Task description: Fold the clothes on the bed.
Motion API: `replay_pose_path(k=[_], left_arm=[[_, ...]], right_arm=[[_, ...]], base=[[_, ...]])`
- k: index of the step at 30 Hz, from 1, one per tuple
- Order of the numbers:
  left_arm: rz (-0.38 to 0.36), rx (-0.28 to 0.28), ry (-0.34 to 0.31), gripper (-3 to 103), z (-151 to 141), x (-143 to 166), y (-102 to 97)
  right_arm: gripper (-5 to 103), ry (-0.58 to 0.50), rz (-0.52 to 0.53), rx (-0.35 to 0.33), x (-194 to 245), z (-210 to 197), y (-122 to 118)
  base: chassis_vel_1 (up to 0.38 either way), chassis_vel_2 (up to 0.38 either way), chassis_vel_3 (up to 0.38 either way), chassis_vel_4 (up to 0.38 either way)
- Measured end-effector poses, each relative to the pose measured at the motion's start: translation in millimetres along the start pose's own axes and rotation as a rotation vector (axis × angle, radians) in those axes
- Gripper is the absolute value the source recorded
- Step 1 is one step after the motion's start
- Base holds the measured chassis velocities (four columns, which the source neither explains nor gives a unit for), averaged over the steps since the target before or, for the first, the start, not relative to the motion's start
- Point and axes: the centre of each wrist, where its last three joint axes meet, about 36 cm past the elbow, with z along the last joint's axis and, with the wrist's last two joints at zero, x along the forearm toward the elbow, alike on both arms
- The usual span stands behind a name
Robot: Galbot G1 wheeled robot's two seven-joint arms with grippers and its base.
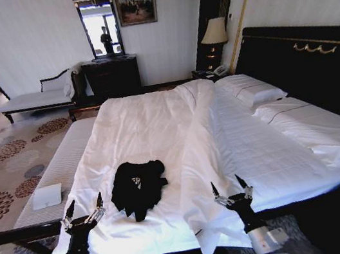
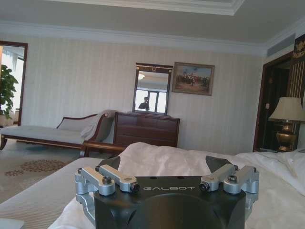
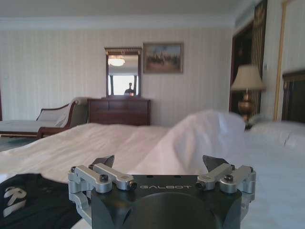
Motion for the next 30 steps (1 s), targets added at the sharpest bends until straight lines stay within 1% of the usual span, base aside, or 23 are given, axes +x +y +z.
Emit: replay_pose_path(k=[3,7,11,13,15,19,20,21,23,26,28,29,30], left_arm=[[-0.003,0.001,-0.002,100,-0.1,1.0,1.4],[-0.004,0.001,-0.002,100,0.0,1.2,1.6],[-0.008,0.006,0.002,100,1.5,2.6,3.5],[-0.009,0.006,0.002,100,1.8,2.6,3.7],[-0.007,0.012,0.001,100,2.4,2.1,2.2],[-0.005,0.012,0.0,100,2.1,1.9,1.4],[-0.006,0.012,-0.001,100,1.6,1.9,1.5],[-0.007,0.011,-0.002,100,1.3,1.9,2.0],[-0.008,0.012,-0.002,100,1.2,2.0,2.4],[-0.01,0.01,-0.001,100,0.8,2.0,4.8],[-0.01,0.01,-0.001,100,0.9,1.9,4.9],[-0.009,0.01,-0.001,100,1.1,1.7,5.0],[-0.009,0.011,-0.001,100,1.2,1.5,4.4]], right_arm=[[100,0.034,0.016,-0.042,-3.6,2.8,3.3],[100,0.039,0.023,-0.042,-4.5,3.5,3.2],[100,0.092,0.08,-0.052,-7.5,7.9,1.8],[100,0.099,0.082,-0.053,-7.2,8.1,1.5],[100,0.133,0.068,-0.062,-6.7,10.1,0.7],[100,0.15,0.063,-0.06,-10.6,11.4,-0.2],[101,0.156,0.065,-0.057,-11.8,12.5,-0.9],[97,0.162,0.068,-0.055,-12.5,13.1,-1.5],[97,0.165,0.07,-0.055,-12.6,13.4,-1.8],[82,0.175,0.076,-0.054,-12.4,14.4,-2.9],[82,0.175,0.076,-0.054,-12.5,14.4,-3.0],[71,0.175,0.078,-0.055,-12.5,14.4,-3.1],[65,0.174,0.078,-0.055,-12.8,14.0,-3.2]], base=[[0.0,0.0,0.0,0.0],[0.0,0.0,0.0,0.0],[0.0,0.0,0.0,0.0],[0.0,0.0,0.0,0.0],[0.0,0.0,0.0,0.0],[0.0,0.0,0.0,0.0],[0.0,0.0,0.0,0.0],[0.0,0.0,0.0,0.0],[0.0,0.0,0.0,0.0],[0.0,0.0,0.0,0.0],[0.0,0.0,0.0,0.0],[0.0,0.0,0.0,0.0],[0.0,0.0,0.0,0.0]])
